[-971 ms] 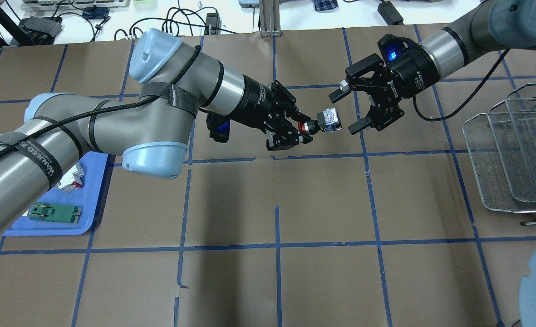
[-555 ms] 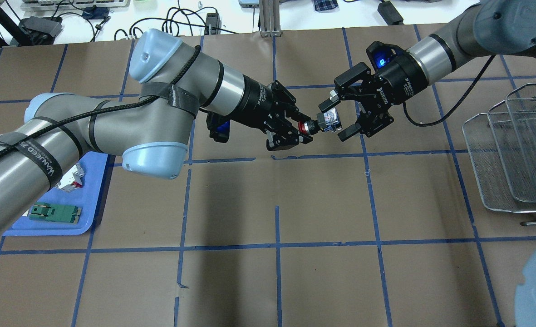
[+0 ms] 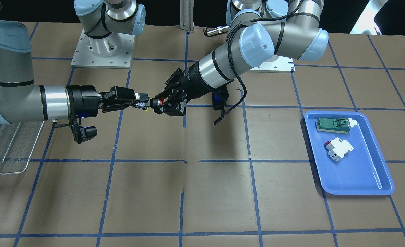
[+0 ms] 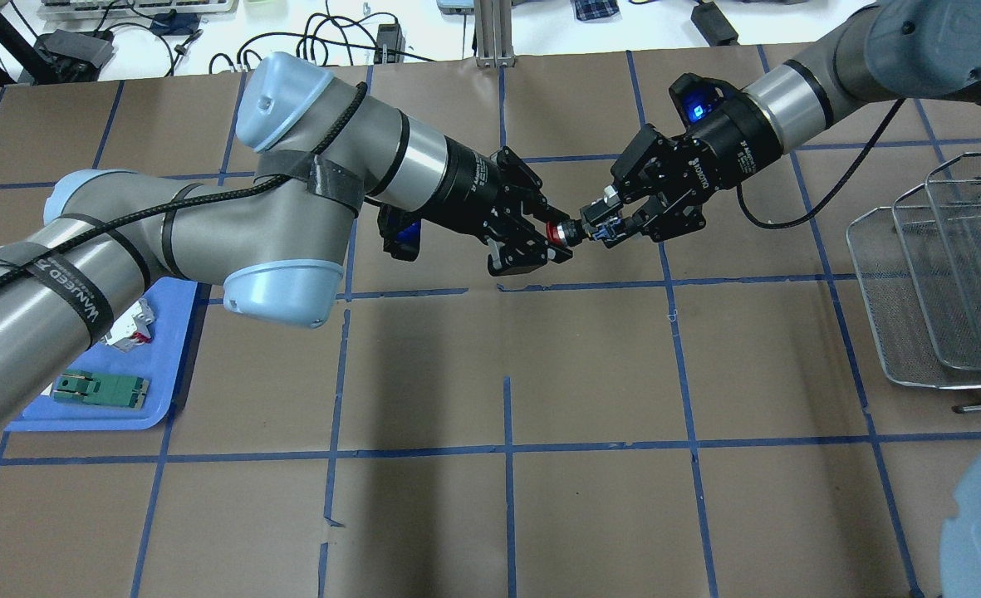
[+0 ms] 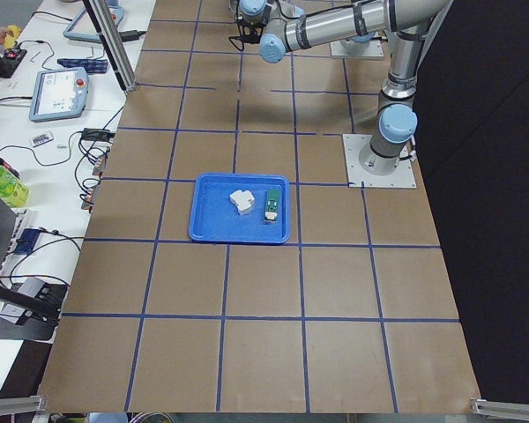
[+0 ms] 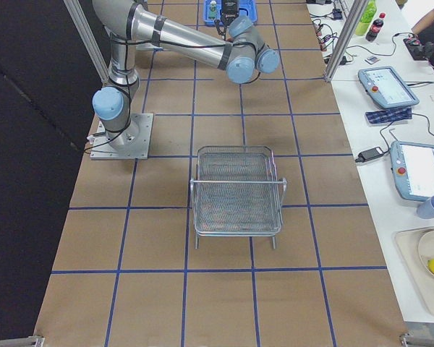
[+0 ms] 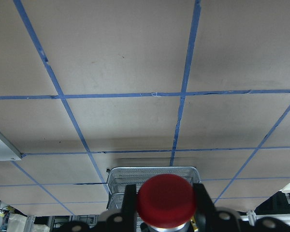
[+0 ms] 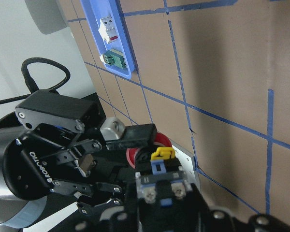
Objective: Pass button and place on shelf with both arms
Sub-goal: 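Open the left gripper and retract it while the right gripper carries button to rack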
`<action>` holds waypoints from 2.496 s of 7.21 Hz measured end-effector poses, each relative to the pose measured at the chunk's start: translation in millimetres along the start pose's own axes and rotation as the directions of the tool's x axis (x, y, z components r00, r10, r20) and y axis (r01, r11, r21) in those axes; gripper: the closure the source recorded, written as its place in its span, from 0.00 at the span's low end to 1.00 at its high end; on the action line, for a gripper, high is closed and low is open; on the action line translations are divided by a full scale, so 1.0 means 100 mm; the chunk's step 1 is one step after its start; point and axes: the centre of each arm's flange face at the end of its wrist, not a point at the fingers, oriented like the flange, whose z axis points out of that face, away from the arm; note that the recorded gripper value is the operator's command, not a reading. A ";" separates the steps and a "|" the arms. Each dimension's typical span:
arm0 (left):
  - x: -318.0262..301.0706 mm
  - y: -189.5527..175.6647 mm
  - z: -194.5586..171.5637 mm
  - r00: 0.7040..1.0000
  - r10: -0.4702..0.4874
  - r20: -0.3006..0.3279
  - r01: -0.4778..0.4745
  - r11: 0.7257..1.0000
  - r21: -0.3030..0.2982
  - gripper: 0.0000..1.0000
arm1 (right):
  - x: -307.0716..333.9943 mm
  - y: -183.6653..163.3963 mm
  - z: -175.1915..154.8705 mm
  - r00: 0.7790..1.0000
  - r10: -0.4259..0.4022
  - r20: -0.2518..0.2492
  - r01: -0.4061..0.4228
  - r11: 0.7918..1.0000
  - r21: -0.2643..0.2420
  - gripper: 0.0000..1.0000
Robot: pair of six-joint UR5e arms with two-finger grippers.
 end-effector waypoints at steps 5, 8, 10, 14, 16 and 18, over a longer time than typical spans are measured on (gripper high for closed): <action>0.12 -0.05 -0.21 0.998 0.024 -0.062 -0.020 0.998 0.064 0.01 | -0.05 0.01 -0.15 1.000 -0.002 -0.029 0.003 1.000 0.023 0.91; 0.54 -0.81 -0.92 0.946 0.308 -0.099 -0.273 0.925 0.266 0.01 | -0.14 0.07 -0.97 0.895 -0.052 -0.443 0.090 0.994 0.066 0.93; 0.63 -1.14 -1.39 0.798 0.585 0.147 -0.580 0.679 0.449 0.00 | 0.06 0.24 -1.74 0.697 -0.001 -0.717 0.121 0.986 0.115 0.97; 0.29 -0.81 -2.15 0.342 0.672 0.656 -0.939 0.232 0.253 0.00 | 0.73 0.95 -3.05 0.472 0.215 -0.855 0.039 0.964 0.263 0.96; 0.03 -0.67 -2.30 0.292 0.670 0.683 -0.956 0.214 0.198 0.00 | 1.05 1.25 -3.37 0.463 0.294 -0.836 -0.016 0.946 0.323 0.91; -0.07 -0.67 -2.34 0.283 0.668 0.688 -0.959 0.221 0.179 0.00 | 1.32 1.31 -3.44 0.465 0.324 -0.824 -0.039 0.937 0.347 0.80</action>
